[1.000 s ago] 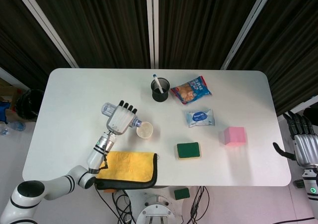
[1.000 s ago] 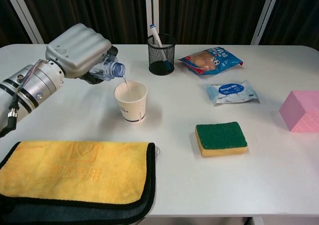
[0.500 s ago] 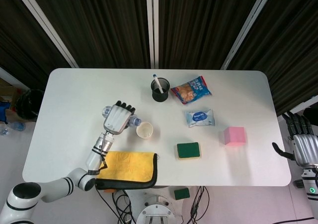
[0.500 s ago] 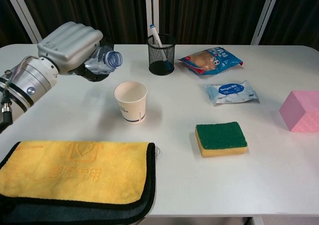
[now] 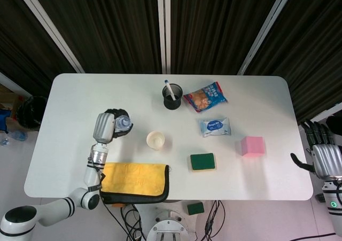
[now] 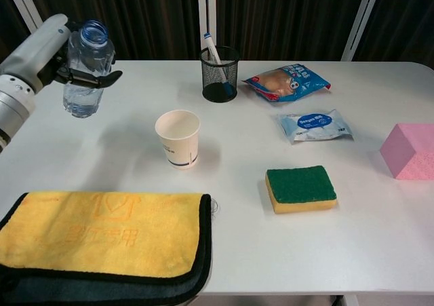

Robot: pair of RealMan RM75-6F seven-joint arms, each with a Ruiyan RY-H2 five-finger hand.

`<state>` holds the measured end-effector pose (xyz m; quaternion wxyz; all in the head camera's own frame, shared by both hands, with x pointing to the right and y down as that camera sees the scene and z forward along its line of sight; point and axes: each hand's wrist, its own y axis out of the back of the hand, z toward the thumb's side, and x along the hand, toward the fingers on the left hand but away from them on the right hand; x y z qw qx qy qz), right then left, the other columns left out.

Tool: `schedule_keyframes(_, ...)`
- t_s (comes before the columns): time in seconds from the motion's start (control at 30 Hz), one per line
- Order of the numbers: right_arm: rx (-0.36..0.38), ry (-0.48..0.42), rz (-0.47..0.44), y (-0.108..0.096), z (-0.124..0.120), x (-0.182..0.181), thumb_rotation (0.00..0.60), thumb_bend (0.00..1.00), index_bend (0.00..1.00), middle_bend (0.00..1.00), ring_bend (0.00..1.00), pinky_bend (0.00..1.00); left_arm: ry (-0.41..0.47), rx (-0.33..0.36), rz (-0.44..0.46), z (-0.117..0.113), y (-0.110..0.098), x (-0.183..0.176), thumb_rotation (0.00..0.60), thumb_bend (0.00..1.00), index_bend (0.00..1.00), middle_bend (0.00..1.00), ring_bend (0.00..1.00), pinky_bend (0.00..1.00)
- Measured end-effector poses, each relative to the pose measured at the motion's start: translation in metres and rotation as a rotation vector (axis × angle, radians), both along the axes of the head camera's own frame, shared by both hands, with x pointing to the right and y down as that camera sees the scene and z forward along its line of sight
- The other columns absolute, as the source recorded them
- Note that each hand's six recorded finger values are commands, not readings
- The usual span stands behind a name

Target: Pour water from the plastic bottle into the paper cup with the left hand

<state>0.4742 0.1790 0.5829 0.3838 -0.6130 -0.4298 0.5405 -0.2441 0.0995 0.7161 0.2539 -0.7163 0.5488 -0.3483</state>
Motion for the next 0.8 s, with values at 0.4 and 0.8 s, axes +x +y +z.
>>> schedule_keyframes(0.4, -0.002, 0.007, 0.001, 0.000, 0.001, -0.001, 0.584, 0.23, 0.00, 0.00, 0.00, 0.00, 0.304, -0.152, -0.301, 0.038, 0.018, -0.059, 0.600, 0.38, 0.82, 0.77, 0.61, 0.45)
schedule_keyframes(0.8, -0.003, 0.005, -0.004, -0.001, 0.001, -0.004, 0.586, 0.24, 0.00, 0.00, 0.00, 0.00, 0.415, -0.135, -0.339, 0.049, 0.027, -0.073, 0.600, 0.35, 0.80, 0.72, 0.57, 0.43)
